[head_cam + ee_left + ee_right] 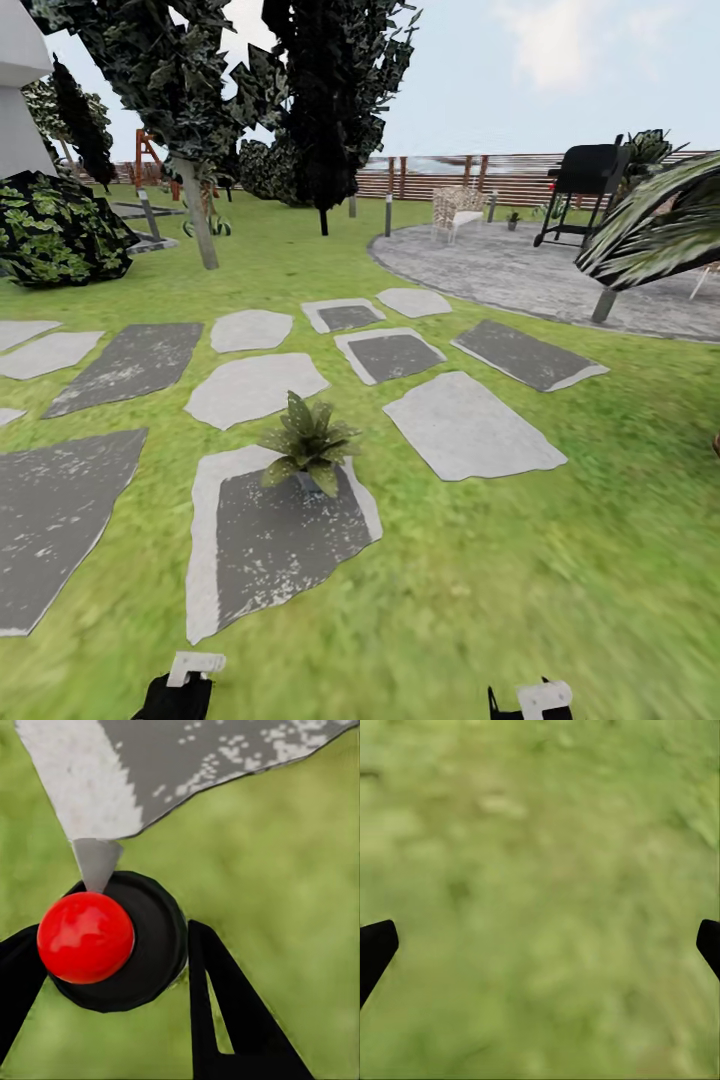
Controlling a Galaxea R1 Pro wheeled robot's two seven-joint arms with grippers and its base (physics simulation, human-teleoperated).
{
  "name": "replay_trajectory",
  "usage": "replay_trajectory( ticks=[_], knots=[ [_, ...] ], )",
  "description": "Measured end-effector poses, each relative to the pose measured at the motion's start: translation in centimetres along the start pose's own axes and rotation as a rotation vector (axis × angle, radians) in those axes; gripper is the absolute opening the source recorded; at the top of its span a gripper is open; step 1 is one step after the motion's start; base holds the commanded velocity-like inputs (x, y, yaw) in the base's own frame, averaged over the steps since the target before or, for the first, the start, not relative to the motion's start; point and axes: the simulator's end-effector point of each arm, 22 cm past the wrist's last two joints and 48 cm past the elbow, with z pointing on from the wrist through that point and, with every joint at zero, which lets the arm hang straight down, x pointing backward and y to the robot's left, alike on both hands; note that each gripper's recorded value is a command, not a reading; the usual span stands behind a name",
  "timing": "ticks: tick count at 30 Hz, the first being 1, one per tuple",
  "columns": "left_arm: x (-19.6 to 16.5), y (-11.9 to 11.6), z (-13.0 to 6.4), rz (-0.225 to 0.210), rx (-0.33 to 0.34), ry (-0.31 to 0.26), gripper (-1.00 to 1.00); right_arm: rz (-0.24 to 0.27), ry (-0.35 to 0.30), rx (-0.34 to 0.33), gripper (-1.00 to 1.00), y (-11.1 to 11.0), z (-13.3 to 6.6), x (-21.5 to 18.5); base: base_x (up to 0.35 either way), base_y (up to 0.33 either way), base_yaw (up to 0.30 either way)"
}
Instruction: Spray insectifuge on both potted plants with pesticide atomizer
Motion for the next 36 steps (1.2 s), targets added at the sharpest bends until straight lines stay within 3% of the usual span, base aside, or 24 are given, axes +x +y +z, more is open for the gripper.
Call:
replay_trajectory(
  ticks=[23, 36],
  knots=[
    [0.02, 0.43, -0.02, -0.001, -0.006, -0.001, -1.0, -0.002, -0.001, 0.001, 1.0, -0.01, 0.01, -0.04, 0.001, 0.338, 0.0],
    [0.18, 0.42, -0.07, 0.001, -0.005, 0.002, -1.0, -0.003, -0.001, 0.003, 1.0, -0.13, 0.01, -0.02, 0.094, 0.338, 0.0]
  ],
)
